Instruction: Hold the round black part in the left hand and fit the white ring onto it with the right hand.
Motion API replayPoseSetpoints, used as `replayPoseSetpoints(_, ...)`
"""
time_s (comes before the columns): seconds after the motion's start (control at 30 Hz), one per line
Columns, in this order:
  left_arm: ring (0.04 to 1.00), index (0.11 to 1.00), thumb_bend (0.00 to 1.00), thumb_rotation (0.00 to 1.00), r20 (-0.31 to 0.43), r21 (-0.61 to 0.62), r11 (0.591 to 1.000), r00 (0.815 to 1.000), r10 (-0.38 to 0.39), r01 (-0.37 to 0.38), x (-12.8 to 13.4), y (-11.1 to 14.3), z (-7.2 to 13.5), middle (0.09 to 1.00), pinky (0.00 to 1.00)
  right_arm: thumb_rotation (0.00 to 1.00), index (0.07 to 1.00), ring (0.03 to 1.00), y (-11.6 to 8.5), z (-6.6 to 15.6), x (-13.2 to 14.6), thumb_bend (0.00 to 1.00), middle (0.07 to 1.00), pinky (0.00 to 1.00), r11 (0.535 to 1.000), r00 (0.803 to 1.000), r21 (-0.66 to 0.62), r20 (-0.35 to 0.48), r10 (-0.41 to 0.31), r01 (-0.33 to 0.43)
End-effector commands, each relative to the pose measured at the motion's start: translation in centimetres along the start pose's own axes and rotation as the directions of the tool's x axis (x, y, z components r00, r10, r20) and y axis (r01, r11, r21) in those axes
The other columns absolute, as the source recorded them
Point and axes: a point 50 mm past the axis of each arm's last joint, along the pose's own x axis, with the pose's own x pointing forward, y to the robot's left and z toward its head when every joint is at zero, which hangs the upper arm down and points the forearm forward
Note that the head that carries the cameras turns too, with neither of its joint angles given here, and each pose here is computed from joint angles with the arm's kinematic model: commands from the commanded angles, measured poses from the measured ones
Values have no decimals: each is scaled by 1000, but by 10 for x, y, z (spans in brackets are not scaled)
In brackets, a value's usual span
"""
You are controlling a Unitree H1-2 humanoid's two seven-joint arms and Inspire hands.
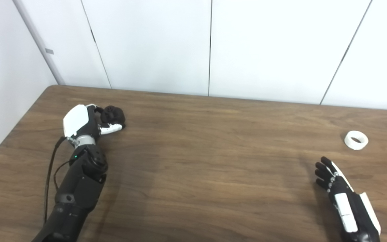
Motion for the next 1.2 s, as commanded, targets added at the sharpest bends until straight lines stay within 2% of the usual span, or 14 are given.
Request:
replayPoseSetpoints(0.0, 869, 639, 796, 123, 58, -37, 997, 995, 77, -75, 13, 23, 15, 803, 946, 979, 929, 905, -3, 4, -2, 656, 912, 883, 1000, 1000, -11, 16, 7, -7)
replayPoseSetpoints(0.07, 865, 609, 778, 79, 67, -70, 994, 994, 87, -82, 12, 23, 15, 797, 946, 976, 927, 902, -3, 4, -2, 655, 908, 880, 1000, 1000, -6, 18, 7, -7)
replayPoseSetpoints(0.1, 868, 551, 654, 67, 70, -95, 992, 993, 95, -88, 12, 23, 16, 795, 956, 973, 928, 904, -3, 4, -1, 651, 908, 886, 1000, 1000, -6, 18, 7, -7)
replayPoseSetpoints(0.13, 867, 513, 576, 56, 77, -118, 988, 991, 106, -97, 12, 23, 16, 788, 964, 978, 928, 907, -3, 4, -1, 655, 908, 890, 1000, 1000, -12, 17, 6, -6)
replayPoseSetpoints(0.2, 860, 492, 535, 48, 86, -142, 984, 988, 124, -111, 11, 23, 15, 776, 958, 986, 927, 908, -4, 4, -1, 660, 909, 887, 1000, 1000, -11, 14, 4, -4)
replayPoseSetpoints(0.5, 854, 485, 519, 42, 108, -164, 977, 982, 152, -133, 7, 24, 16, 754, 883, 973, 924, 902, -3, 4, -2, 646, 905, 880, 1000, 1000, 2, 12, 5, -5)
replayPoseSetpoints(0.73, 839, 485, 519, 42, 152, -165, 977, 976, 159, -134, 0, 25, 18, 748, 939, 970, 926, 899, -1, 5, -2, 647, 907, 884, 1000, 1000, 10, 15, 7, -7)
replayPoseSetpoints(0.83, 828, 485, 519, 42, 181, -166, 977, 970, 160, -131, -8, 25, 21, 738, 884, 979, 927, 908, 0, 6, -1, 642, 911, 881, 1000, 1000, 0, 13, 6, -6)
replayPoseSetpoints(0.87, 823, 485, 519, 42, 196, -165, 979, 968, 155, -124, -13, 25, 23, 737, 847, 982, 929, 908, 0, 6, -1, 639, 911, 880, 1000, 1000, -4, 16, 5, -5)
replayPoseSetpoints(0.97, 848, 486, 519, 43, 238, -155, 983, 963, 129, -94, -28, 23, 30, 758, 839, 983, 929, 913, 1, 7, 0, 629, 916, 874, 1000, 1000, -7, 23, 2, -2)
replayPoseSetpoints(1.17, 841, 486, 519, 44, 337, -164, 986, 938, 79, -24, -72, 18, 54, 756, 794, 975, 923, 900, 3, 12, 4, 620, 907, 867, 1000, 1000, -4, 26, -11, 11)
